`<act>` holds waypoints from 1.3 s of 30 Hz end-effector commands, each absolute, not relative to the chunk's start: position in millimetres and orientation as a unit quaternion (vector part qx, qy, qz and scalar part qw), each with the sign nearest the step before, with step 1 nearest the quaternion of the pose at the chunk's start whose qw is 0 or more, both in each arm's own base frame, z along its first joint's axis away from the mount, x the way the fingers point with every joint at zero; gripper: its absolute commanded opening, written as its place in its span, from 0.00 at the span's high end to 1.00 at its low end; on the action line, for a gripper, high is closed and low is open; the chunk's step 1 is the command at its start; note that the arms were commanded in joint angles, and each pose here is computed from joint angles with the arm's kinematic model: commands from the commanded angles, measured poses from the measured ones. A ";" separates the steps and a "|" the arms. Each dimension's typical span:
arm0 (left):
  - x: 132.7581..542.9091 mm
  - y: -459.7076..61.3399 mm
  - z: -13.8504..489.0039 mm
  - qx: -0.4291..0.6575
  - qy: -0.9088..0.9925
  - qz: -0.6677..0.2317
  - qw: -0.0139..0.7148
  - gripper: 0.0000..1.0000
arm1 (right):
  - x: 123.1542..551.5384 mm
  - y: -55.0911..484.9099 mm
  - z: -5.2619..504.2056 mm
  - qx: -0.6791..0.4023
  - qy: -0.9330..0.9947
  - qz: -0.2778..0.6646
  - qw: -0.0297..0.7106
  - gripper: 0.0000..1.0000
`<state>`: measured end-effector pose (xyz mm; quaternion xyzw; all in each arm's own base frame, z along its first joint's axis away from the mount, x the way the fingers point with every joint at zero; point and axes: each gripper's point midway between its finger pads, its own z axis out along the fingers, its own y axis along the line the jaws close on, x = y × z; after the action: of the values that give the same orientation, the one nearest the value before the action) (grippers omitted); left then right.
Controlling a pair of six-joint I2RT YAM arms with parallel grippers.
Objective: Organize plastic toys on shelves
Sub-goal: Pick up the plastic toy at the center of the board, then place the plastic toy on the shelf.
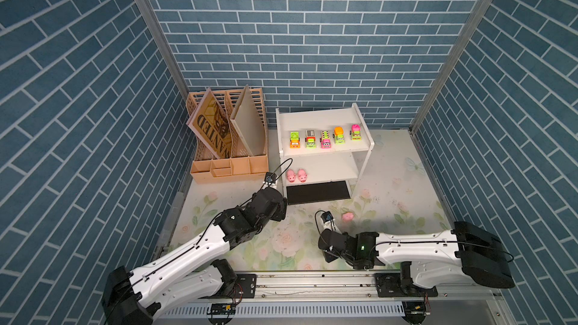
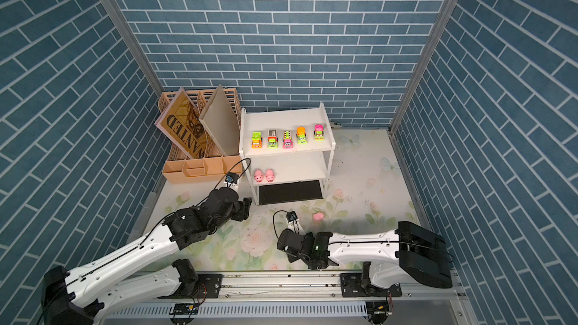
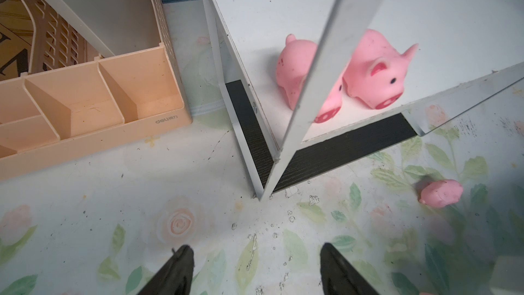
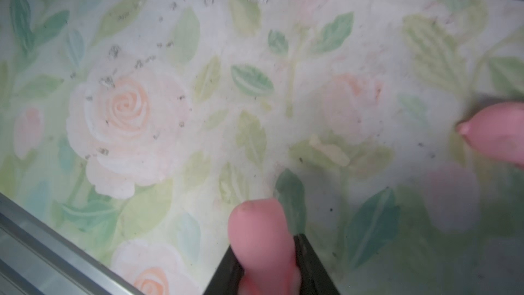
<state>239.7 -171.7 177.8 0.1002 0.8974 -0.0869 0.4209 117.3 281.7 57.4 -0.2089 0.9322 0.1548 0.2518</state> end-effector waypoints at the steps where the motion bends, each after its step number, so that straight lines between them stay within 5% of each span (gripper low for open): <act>1: 237.7 -171.5 177.9 0.105 0.895 -0.088 0.425 0.27 | 139.9 284.2 91.7 -0.207 0.923 0.152 0.285 0.69; 12: 237.0 -169.5 183.7 0.102 0.891 -0.092 0.433 0.27 | 236.5 311.3 191.1 -0.171 0.896 0.128 0.390 0.69; 39: 235.6 -170.0 187.5 0.102 0.888 -0.100 0.437 0.27 | 298.4 328.8 209.6 -0.129 0.870 0.101 0.466 0.66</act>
<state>237.0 -170.2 189.6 0.0963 0.8893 -0.1013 0.4354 285.4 326.0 199.0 -0.1346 0.8823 0.1085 0.4379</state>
